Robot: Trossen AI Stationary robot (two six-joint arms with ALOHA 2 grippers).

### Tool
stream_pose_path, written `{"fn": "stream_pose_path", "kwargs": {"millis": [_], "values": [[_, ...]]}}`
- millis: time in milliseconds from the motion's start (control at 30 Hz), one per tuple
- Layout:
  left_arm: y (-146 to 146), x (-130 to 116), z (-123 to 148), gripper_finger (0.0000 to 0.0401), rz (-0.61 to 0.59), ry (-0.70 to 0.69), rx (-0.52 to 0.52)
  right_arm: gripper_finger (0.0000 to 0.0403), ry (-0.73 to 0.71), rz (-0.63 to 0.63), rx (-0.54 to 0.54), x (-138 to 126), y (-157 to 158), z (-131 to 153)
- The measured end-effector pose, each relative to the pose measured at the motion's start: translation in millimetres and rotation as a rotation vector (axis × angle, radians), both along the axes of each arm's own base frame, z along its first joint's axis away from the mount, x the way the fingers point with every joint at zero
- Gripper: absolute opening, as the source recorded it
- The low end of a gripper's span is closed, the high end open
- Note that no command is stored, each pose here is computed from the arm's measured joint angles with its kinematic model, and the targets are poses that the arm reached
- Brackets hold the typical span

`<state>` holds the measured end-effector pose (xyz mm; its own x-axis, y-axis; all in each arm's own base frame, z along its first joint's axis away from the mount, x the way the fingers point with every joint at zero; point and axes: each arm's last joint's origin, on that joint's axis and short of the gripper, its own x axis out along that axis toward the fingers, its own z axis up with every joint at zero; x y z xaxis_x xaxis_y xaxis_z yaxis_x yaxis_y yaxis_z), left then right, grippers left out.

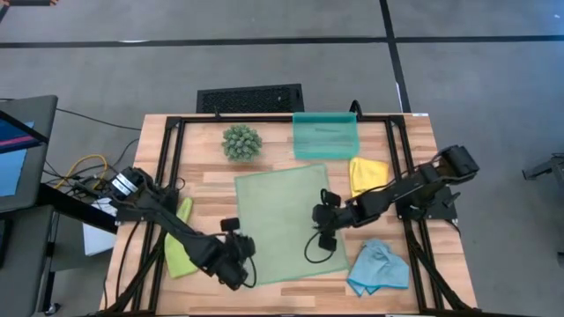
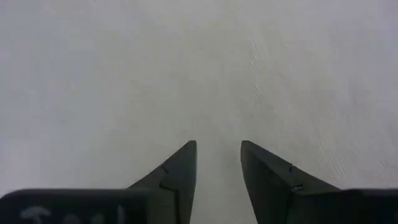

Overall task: Roll microfiber towels into tight, uniform cylinder then place into a basket
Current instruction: Roll the dark green microfiber cloth

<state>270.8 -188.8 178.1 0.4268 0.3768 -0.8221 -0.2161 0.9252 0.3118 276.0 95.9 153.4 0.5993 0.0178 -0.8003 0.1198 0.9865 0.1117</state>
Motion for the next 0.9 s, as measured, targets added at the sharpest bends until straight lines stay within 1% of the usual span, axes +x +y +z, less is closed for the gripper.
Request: {"fn": "stream_pose_path", "kwargs": {"millis": [33,100,167,267,333,467,500,533,633,700,733,800,900], "values": [[2,-1,1,0.0049,0.013,-0.017,0.057,0.0144,-0.028,0.009,0.01,-1,3,7],[5,3,1,0.0044,0.029,-0.063,0.104,0.014,-0.041,0.03,0.011,-5,8,12],[12,8,0,0.0038,0.052,-0.07,0.118,0.0136,-0.036,0.047,0.005,-9,12,14],[30,13,-14,0.0028,0.117,-0.047,0.12,0.013,-0.013,0.041,0.015,-14,17,13],[43,17,-26,0.0021,0.16,-0.046,0.11,0.0126,0.023,0.018,0.021,-13,21,3],[77,14,-49,0.0007,0.248,-0.008,0.129,0.0122,0.118,0.018,-0.011,-13,28,-22],[86,13,-53,0.0005,0.271,0.006,0.139,0.0122,0.156,0.031,-0.023,-14,28,-31],[94,12,-55,0.0002,0.283,0.026,0.157,0.0121,0.158,0.054,-0.026,-12,31,-37],[119,13,-59,0.0001,0.298,0.096,0.2,0.0122,0.126,0.172,0.045,1,42,-45],[132,17,-58,0.0002,0.305,0.122,0.216,0.0122,0.083,0.229,0.059,10,48,-43],[137,19,-55,0.0002,0.308,0.141,0.228,0.0122,0.062,0.236,0.061,15,50,-40],[145,23,-48,0.0001,0.316,0.161,0.26,0.012,0.045,0.22,0.059,22,49,-32],[149,28,-38,0.0,0.325,0.169,0.309,0.0119,-0.024,0.189,0.07,29,48,-9]]}}
